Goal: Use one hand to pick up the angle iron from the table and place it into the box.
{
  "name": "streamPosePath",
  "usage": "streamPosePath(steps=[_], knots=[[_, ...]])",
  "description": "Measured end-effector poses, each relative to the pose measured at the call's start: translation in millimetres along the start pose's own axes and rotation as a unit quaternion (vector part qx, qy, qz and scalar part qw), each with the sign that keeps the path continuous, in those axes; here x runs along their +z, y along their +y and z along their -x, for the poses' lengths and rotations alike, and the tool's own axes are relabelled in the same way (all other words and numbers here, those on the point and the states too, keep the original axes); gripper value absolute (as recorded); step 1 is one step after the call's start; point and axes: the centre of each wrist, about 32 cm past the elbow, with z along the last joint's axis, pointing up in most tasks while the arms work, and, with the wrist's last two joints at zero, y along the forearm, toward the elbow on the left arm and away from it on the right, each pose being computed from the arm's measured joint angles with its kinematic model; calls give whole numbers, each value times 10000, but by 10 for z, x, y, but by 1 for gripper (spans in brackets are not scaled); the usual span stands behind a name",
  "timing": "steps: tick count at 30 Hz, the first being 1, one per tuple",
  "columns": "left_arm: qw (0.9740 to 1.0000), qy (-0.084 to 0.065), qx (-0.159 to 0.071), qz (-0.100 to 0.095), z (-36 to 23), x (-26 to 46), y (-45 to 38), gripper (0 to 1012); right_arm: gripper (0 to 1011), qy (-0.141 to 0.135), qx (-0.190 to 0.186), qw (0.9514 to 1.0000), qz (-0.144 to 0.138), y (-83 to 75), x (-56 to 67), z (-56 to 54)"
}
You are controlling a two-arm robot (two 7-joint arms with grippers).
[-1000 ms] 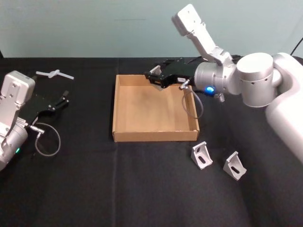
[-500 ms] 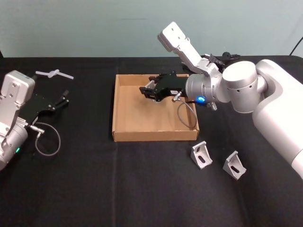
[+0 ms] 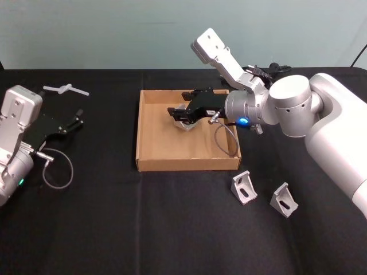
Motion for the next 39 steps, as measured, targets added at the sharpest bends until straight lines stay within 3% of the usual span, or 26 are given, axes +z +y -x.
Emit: streamPosePath(steps=[9, 15, 25, 33, 39], knots=[[10000, 0, 0, 0, 0, 0, 0, 1005, 919, -6, 3, 10000, 0, -2, 8, 3], [10000, 0, 0, 1, 0, 0, 0, 1005, 1002, -32, -11, 10000, -30, -29, 19, 13], [10000, 0, 0, 0, 0, 0, 0, 1005, 1002, -95, -171, 9996, -207, -487, -77, 184], [10000, 0, 0, 0, 0, 0, 0, 1005, 1002, 24, -328, 9990, -287, -899, -217, 336], [10000, 0, -1, 0, 0, 0, 0, 1005, 1002, 142, -376, 9989, -230, -1107, -322, 435]])
